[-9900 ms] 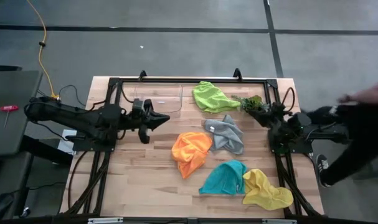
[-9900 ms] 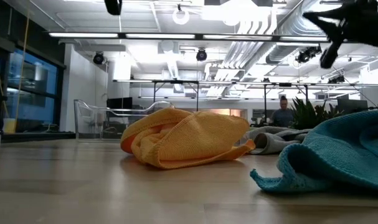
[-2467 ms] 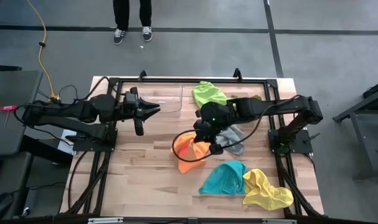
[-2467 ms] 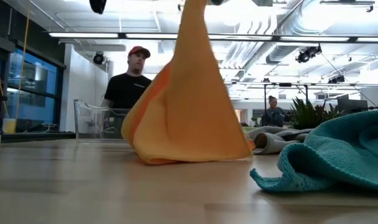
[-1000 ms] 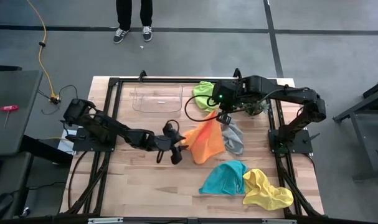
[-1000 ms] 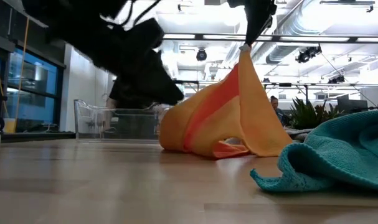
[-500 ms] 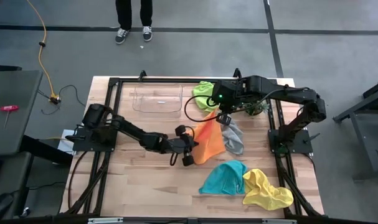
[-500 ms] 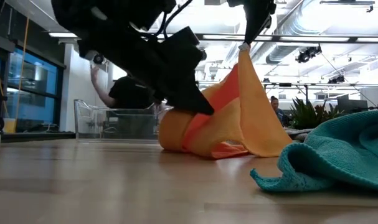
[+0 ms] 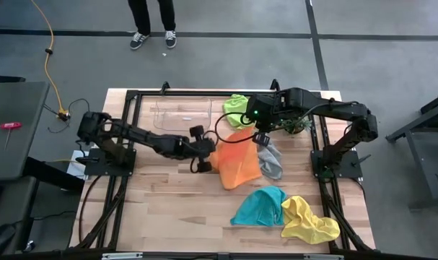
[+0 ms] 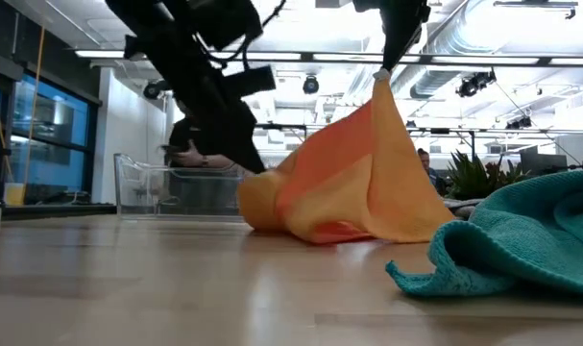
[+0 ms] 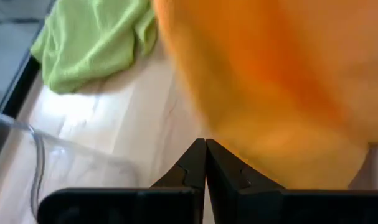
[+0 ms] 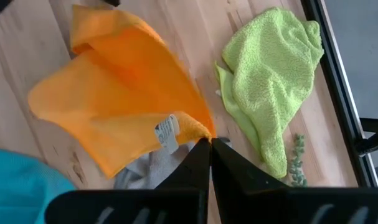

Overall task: Fold microfiber towels
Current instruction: Fold the orange towel

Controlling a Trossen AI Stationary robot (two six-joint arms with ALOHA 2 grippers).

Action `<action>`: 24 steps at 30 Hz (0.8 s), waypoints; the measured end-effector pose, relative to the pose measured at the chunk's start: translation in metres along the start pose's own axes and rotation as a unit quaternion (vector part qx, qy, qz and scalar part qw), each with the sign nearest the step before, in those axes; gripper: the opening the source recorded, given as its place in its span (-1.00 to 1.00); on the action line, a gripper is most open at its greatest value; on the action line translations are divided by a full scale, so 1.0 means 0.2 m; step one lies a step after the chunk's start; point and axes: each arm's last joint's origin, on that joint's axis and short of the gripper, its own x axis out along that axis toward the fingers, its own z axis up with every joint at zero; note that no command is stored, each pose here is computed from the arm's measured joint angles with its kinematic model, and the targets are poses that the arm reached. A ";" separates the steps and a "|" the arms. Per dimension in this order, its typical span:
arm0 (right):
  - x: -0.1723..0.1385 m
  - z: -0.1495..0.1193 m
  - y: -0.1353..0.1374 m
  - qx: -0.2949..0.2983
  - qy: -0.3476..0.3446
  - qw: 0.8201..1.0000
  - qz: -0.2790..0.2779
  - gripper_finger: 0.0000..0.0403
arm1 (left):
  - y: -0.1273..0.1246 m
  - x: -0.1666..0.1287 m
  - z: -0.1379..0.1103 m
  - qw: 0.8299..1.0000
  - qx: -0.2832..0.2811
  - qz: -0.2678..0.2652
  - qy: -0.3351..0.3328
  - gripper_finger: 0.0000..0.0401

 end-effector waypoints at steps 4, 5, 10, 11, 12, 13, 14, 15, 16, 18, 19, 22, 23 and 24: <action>0.00 -0.01 0.01 -0.004 0.005 1.000 0.000 -1.00 | 0.06 -0.09 0.05 0.999 -0.027 -0.012 -0.034 -1.00; 0.00 -0.01 0.01 -0.004 0.007 1.000 0.000 -1.00 | 0.08 -0.13 0.07 0.998 -0.029 -0.004 -0.052 -1.00; 0.00 -0.01 0.01 -0.005 0.010 1.000 0.000 -1.00 | 0.17 -0.31 0.13 0.992 -0.050 -0.008 -0.111 -1.00; 0.00 -0.01 0.00 -0.004 0.010 1.000 -0.001 -1.00 | 0.17 -0.32 0.13 0.991 -0.068 -0.018 -0.112 -1.00; 0.00 -0.01 0.00 -0.003 0.010 1.000 -0.001 -1.00 | 0.16 -0.32 0.12 0.990 -0.087 -0.034 -0.110 -1.00; 0.00 -0.01 0.00 -0.002 0.011 1.000 0.000 -1.00 | 0.14 -0.31 0.10 0.988 -0.104 -0.048 -0.105 -1.00; 0.00 -0.01 0.00 -0.001 0.011 1.000 0.000 -1.00 | 0.10 -0.29 0.08 0.986 -0.117 -0.062 -0.102 -1.00; 0.00 -0.01 0.00 -0.001 0.011 1.000 0.000 -1.00 | 0.04 -0.28 0.07 0.982 -0.130 -0.076 -0.110 -1.00; 0.00 -0.01 0.00 -0.001 0.011 1.000 0.000 -1.00 | -0.02 -0.27 0.06 0.979 -0.140 -0.090 -0.121 -1.00; 0.00 -0.01 0.00 0.000 0.011 1.000 -0.001 -1.00 | -0.15 -0.27 0.03 0.974 -0.146 -0.105 -0.137 -1.00; 0.00 -0.01 0.00 0.000 0.010 1.000 0.000 -1.00 | -0.22 -0.28 0.04 0.968 -0.153 -0.115 -0.161 -1.00; 0.00 -0.01 0.00 0.005 0.009 1.000 0.000 -1.00 | -0.36 -0.24 0.03 0.961 -0.161 -0.128 -0.183 -1.00; 0.00 -0.01 0.00 0.009 0.009 1.000 0.001 -1.00 | -0.39 -0.20 0.03 0.962 -0.169 -0.124 -0.174 -1.00; 0.00 -0.01 0.00 0.011 0.009 1.000 0.001 -1.00 | -0.41 -0.14 0.03 0.965 -0.176 -0.117 -0.158 -1.00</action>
